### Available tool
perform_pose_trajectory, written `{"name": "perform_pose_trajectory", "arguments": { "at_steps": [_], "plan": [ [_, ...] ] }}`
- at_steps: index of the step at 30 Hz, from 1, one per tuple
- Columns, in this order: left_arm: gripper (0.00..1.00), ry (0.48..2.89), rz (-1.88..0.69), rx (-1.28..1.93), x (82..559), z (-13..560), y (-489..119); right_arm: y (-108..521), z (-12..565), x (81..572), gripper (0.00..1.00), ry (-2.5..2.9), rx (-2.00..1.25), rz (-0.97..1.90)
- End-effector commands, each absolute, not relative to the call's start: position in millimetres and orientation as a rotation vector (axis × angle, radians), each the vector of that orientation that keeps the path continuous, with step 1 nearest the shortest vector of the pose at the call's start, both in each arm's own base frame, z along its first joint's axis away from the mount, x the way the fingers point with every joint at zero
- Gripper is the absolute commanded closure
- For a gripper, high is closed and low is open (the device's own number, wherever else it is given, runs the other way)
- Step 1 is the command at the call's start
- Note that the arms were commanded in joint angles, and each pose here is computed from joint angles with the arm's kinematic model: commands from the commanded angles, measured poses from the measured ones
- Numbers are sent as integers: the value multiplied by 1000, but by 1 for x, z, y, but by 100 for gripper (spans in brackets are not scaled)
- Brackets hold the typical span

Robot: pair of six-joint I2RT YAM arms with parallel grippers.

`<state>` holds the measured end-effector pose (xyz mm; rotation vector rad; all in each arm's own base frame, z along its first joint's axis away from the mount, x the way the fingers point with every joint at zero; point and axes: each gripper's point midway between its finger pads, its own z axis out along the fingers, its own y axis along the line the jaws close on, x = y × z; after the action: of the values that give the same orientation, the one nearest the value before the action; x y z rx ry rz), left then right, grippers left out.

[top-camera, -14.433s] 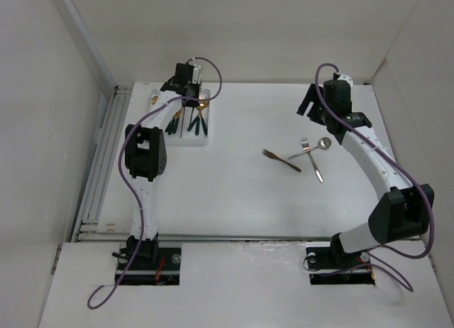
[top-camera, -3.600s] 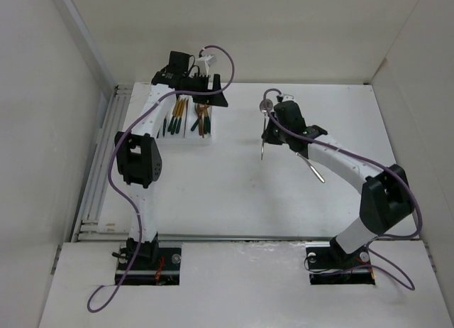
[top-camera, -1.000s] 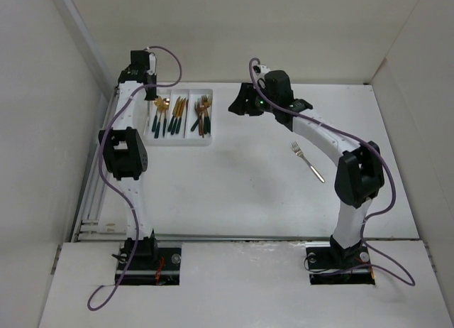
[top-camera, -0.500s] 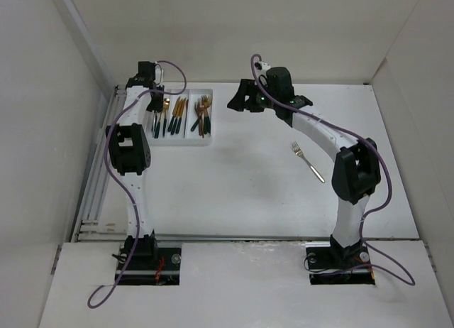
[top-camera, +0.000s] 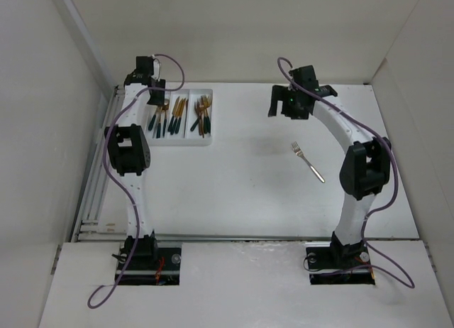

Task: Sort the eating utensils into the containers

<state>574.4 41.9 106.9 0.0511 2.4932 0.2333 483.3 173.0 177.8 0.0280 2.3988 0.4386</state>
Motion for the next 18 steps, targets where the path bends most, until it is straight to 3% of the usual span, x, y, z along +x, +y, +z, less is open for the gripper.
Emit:
{"name": "perform_pose_trajectory", "arguments": {
  "at_steps": [1,5,11,18],
  "plan": [
    [42,2277,261,14,582,208,49,111,139,433,0,2631,20,90],
    [41,2240,243,-4,578,228,42,58,88,383,12,2848,92,-89],
    [41,2238,231,22,575,232,29,43,74,372,13,2884,68,-177],
    [41,2238,200,24,569,235,25,22,40,356,30,2965,13,-285]
  ]
}}
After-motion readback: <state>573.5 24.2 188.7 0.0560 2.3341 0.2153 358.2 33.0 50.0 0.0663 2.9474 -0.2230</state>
